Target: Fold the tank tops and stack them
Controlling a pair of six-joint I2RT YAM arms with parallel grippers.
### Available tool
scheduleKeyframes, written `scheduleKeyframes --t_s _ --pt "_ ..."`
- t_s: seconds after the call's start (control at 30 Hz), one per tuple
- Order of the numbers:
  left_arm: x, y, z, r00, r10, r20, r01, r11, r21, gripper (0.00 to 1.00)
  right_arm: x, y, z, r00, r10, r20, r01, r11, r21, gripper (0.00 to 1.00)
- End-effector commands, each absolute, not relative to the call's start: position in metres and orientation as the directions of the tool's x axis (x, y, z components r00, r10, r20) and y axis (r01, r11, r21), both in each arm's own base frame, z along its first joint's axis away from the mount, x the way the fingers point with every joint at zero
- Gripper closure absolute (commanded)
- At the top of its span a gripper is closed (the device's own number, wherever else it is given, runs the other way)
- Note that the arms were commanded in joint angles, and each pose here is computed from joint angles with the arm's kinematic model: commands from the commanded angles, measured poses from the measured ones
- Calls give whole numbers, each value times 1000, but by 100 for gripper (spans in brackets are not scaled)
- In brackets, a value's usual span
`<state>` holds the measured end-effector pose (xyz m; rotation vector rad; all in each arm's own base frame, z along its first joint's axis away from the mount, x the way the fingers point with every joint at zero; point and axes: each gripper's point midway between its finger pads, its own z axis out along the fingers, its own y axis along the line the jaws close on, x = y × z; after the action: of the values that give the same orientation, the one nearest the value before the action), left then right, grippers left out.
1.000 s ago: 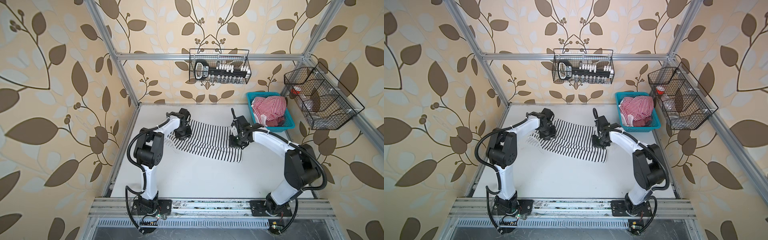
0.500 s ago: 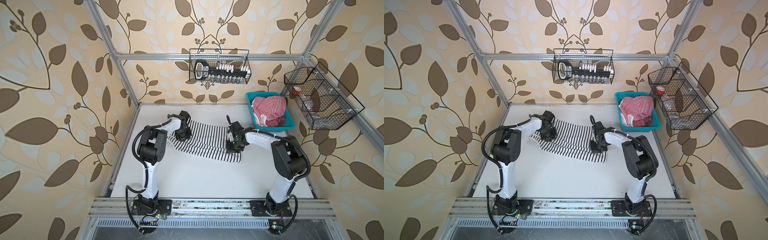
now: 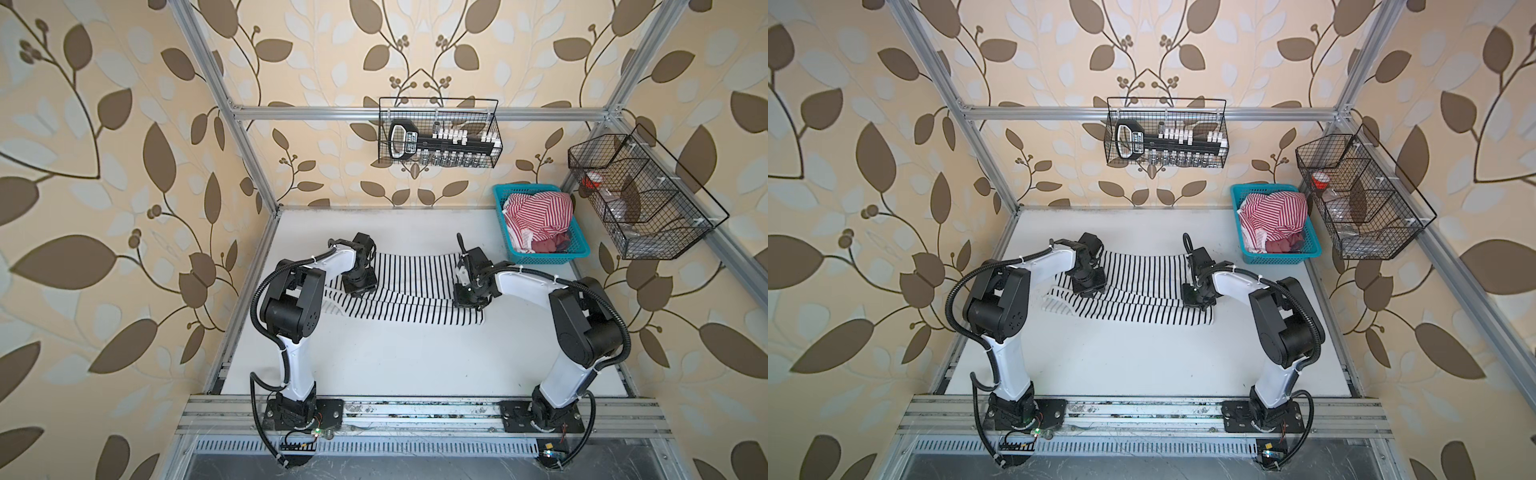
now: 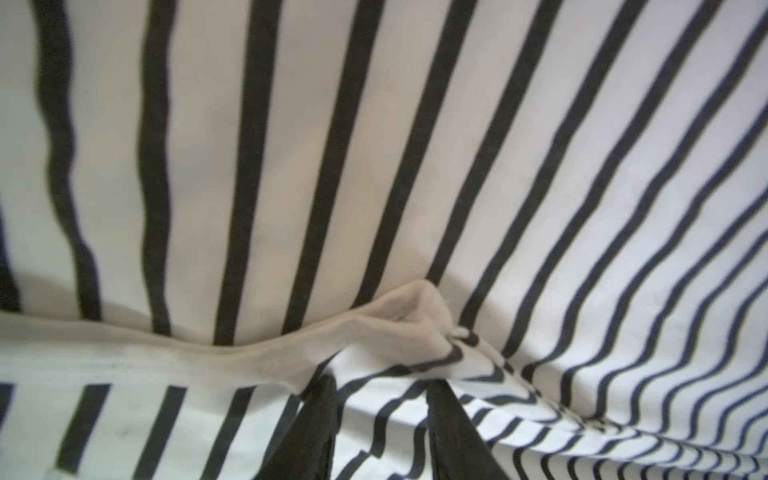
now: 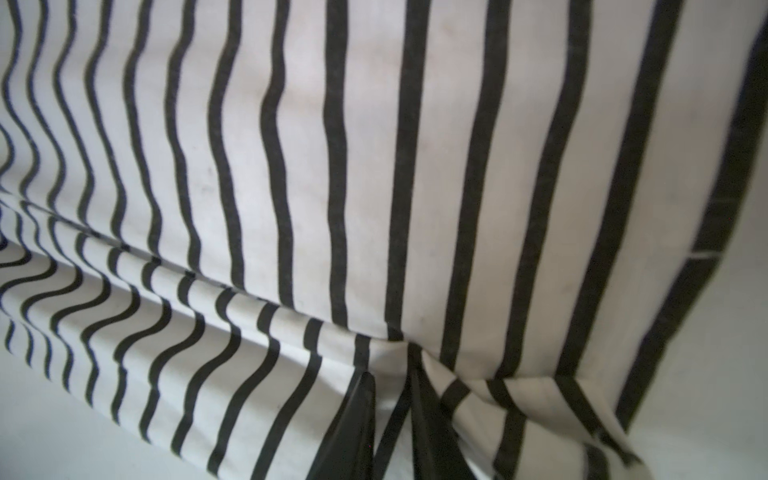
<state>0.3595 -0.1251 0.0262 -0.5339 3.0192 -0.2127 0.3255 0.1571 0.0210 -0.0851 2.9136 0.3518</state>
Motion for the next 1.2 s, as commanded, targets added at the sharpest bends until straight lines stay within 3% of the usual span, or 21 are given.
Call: scheduleKeyframes --t_s 0.0,0.17,0.33,0.7,1.17 --pt "379 -113 69 -920 -367 -138 -352 928 -123 59 322 156 39 -978 -24 -208 -77 966 248 76" --pt "422 -110 121 -898 -348 -269 -318 937 -147 54 368 153 99 -932 26 -362 -92 947 307 72" --pt "460 -95 117 -890 -362 -276 -333 931 -148 53 414 130 123 -908 59 -415 -71 954 292 69" --pt "527 -86 83 -878 -398 -265 -348 912 -216 53 485 94 92 -920 119 -374 11 961 278 68" --pt "531 -98 54 -898 -395 -192 -338 901 -272 53 498 98 49 -953 133 -272 33 938 345 63"
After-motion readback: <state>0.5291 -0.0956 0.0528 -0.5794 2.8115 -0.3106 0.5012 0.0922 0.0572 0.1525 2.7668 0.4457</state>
